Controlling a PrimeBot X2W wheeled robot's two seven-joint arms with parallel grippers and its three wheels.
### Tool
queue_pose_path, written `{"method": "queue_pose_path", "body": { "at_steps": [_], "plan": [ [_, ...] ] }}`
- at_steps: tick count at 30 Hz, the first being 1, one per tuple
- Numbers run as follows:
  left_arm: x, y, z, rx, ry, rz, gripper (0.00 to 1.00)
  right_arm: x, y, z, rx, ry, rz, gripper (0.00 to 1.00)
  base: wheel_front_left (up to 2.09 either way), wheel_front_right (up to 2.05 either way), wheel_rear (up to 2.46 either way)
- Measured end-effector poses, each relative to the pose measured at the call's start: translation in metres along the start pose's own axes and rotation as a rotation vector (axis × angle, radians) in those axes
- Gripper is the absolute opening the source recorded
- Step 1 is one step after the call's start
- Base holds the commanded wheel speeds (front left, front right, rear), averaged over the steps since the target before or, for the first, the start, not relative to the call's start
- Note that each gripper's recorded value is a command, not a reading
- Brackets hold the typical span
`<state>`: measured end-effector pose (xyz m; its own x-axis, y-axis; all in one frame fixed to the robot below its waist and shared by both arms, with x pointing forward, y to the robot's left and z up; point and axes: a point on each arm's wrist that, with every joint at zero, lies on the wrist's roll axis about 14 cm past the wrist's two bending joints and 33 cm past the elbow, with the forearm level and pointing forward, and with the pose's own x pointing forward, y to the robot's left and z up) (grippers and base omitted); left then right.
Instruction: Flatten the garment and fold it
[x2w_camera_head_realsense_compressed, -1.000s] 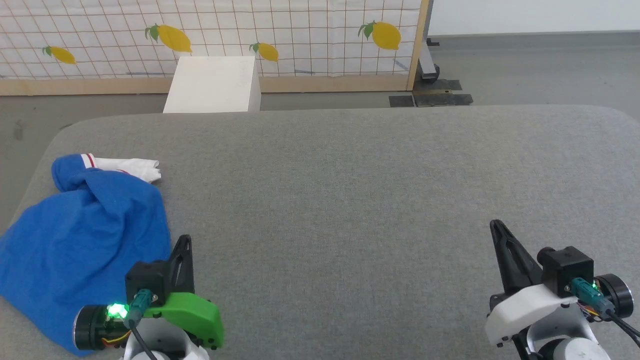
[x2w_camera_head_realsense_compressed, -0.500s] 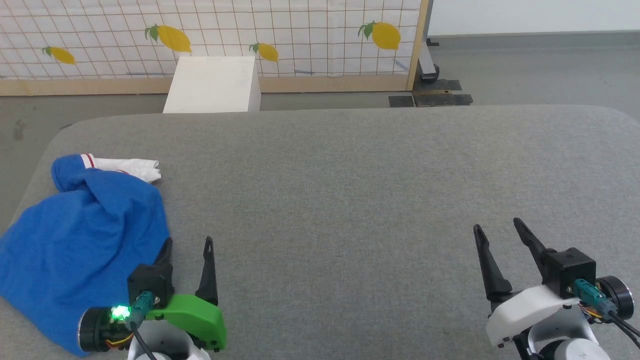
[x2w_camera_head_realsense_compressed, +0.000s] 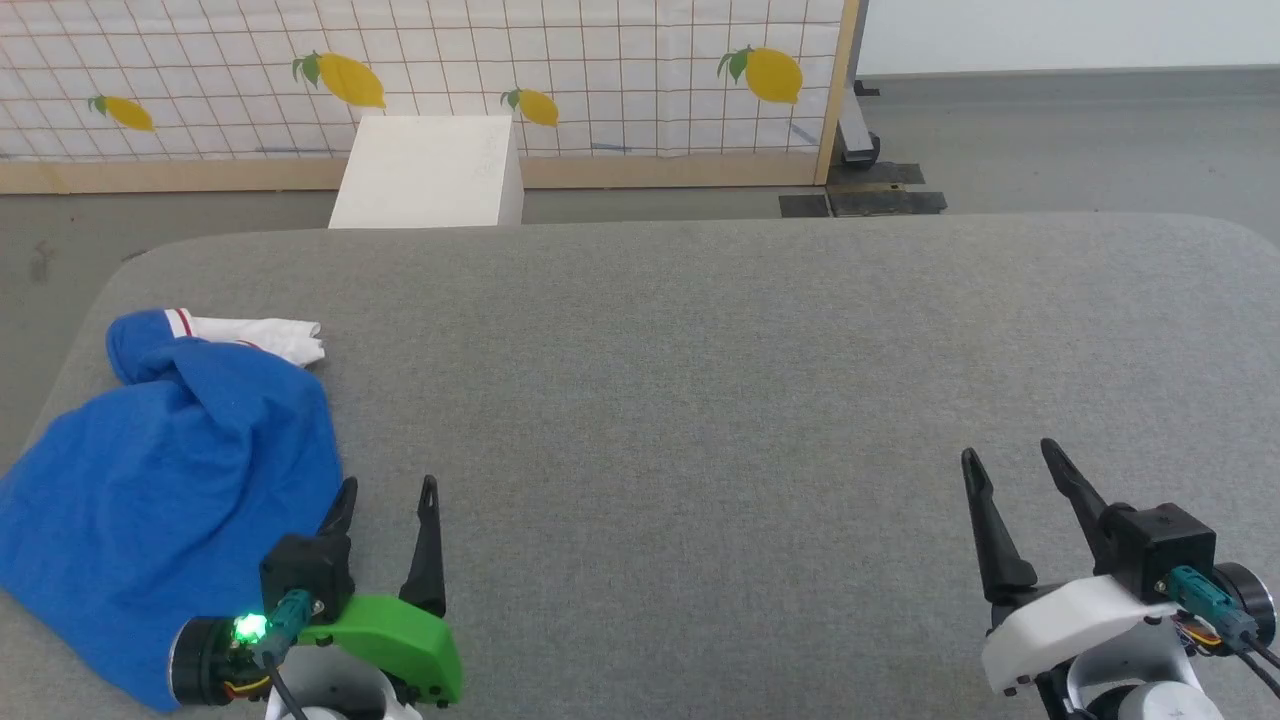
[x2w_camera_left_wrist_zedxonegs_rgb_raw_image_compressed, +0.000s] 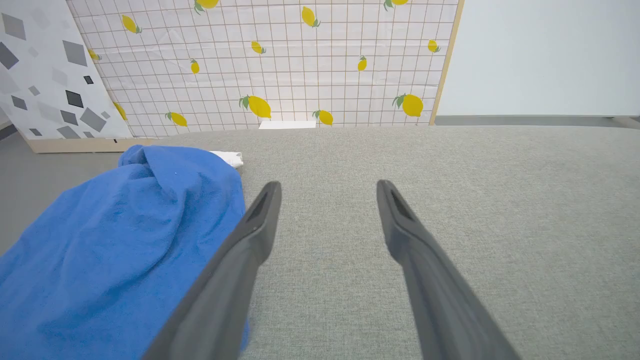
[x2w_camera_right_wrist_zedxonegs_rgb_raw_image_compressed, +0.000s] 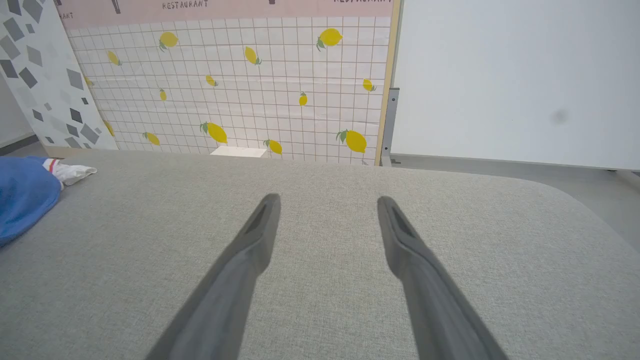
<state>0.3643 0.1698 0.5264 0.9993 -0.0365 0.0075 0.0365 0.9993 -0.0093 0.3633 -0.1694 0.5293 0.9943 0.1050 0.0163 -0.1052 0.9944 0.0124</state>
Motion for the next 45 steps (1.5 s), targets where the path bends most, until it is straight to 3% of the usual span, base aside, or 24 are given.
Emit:
{"method": "queue_pose_path", "body": {
  "at_steps": [17, 45],
  "plan": [
    [-0.013, 0.020, 0.003, -0.045, -0.031, 0.060, 1.00, 0.010, 0.017, 0.002, 0.028, -0.027, 0.053, 1.00, 0.00, 0.00, 0.00],
    [-0.071, 0.109, 0.009, -0.082, -0.098, 0.357, 1.00, 0.041, 0.101, -0.001, -0.018, -0.036, 0.305, 1.00, 0.00, 0.00, 0.00]
  ]
}}
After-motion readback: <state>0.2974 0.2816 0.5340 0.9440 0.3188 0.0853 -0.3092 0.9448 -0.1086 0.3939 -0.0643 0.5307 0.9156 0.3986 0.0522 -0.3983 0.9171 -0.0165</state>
